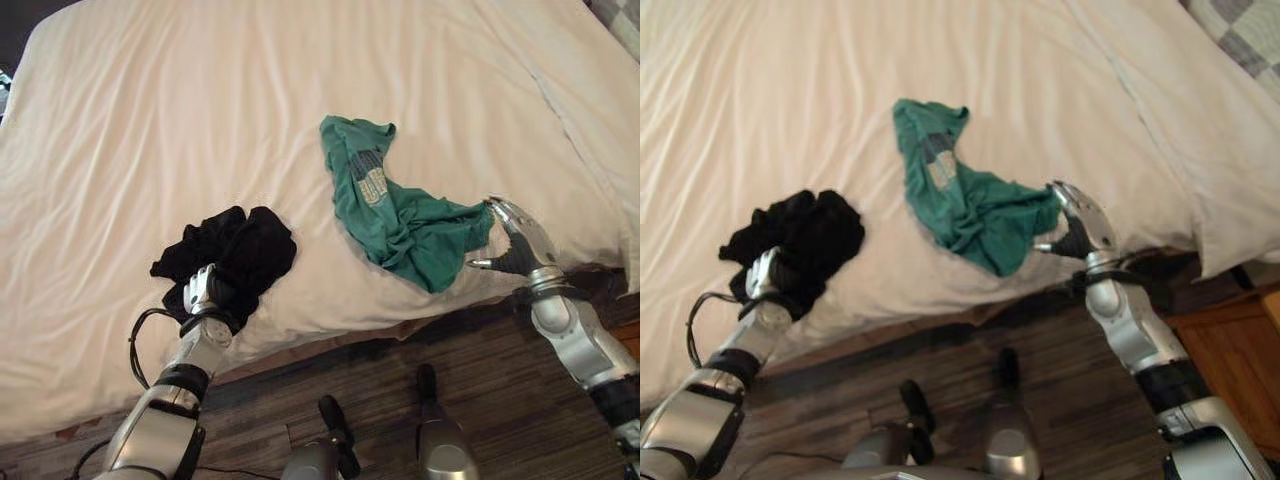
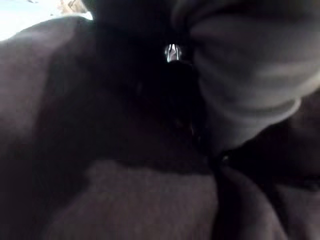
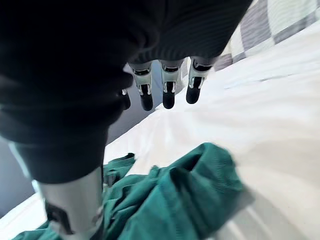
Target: Tidy up the quilt and then pick up the clothes from the bed and put them into the laundry hamper.
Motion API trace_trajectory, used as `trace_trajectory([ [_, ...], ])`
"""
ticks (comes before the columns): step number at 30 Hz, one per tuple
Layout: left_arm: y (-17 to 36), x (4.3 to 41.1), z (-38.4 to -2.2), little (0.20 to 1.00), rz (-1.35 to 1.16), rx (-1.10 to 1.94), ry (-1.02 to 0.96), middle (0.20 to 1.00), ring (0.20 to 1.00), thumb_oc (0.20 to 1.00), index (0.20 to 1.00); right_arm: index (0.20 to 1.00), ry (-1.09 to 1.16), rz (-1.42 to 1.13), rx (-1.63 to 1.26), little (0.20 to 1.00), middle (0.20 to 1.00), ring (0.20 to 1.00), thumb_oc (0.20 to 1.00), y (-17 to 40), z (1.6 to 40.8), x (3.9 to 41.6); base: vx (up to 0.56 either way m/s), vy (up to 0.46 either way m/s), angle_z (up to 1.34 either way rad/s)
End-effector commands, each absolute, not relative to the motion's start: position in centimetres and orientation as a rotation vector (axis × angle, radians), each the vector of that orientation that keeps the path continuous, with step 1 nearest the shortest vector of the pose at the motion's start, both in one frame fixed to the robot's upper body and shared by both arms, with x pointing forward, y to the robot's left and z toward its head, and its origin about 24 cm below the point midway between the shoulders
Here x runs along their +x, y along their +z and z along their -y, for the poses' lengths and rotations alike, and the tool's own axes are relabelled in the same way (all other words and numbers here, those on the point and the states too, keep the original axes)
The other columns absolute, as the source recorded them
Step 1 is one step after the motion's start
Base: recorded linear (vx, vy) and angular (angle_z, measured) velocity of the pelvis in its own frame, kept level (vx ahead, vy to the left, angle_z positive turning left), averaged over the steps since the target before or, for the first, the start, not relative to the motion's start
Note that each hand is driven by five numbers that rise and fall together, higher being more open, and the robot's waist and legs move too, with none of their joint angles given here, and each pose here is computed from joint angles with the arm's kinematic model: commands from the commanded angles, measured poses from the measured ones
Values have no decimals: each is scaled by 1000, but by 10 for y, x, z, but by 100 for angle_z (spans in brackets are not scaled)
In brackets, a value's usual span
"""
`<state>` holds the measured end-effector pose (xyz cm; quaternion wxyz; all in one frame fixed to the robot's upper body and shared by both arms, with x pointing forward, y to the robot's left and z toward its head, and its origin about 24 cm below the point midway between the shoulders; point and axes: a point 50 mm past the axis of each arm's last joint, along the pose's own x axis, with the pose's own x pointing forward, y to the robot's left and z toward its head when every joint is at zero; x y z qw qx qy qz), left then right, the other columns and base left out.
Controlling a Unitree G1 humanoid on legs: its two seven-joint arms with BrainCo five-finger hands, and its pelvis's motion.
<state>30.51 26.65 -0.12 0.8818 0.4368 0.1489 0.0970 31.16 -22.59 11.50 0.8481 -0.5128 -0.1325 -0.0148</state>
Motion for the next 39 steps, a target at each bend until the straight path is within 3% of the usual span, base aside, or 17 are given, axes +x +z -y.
trace_trajectory([
  [1,-61,250,-245,200,-487,779,12,200,200,200,200,1000,-20,312,-979,1000,1000,1000,1000,133,213,336,-1,-62,36],
  [6,-65,225,-251,200,-475,669,25,200,200,200,200,1000,-70,59,-965,1000,1000,1000,1000,114,227,373,-12,-49,37],
  [10,-68,221,-253,200,-492,636,38,200,200,200,200,1000,-103,-89,-946,1000,1000,1000,1000,100,236,381,-10,-11,38],
  [11,-69,221,-251,200,-498,623,31,200,200,200,200,200,-93,-162,-942,200,200,200,200,89,237,381,5,-3,24],
  [19,-73,223,-227,200,-494,589,-55,200,200,200,200,200,-84,-334,-605,200,200,200,200,20,227,347,3,68,20],
  [20,-75,220,-224,200,-503,599,-87,200,200,200,200,200,-72,-397,-472,200,200,200,200,-10,225,320,-4,124,2],
  [22,-78,218,-225,200,-522,606,-89,200,200,200,200,200,-56,-425,-416,200,200,200,200,-24,222,305,-1,115,1],
  [26,-87,205,-233,200,-591,635,-92,200,200,200,200,200,-7,-532,-212,200,200,200,200,-68,217,239,-8,169,-6],
  [27,-91,198,-238,200,-630,645,-89,200,200,200,200,200,5,-605,-107,200,200,200,200,-85,216,207,-27,190,-15],
  [29,-94,193,-243,200,-661,638,-71,200,200,200,200,200,16,-656,-42,200,200,200,200,-96,215,185,-42,110,-20],
  [34,-100,189,-249,200,-714,606,-37,200,200,200,200,200,12,-730,55,200,200,200,200,-108,217,157,-21,5,-5],
  [39,-108,183,-244,200,-752,584,-39,200,200,200,200,200,84,-815,-33,200,200,200,200,-121,210,159,-13,-120,21],
])
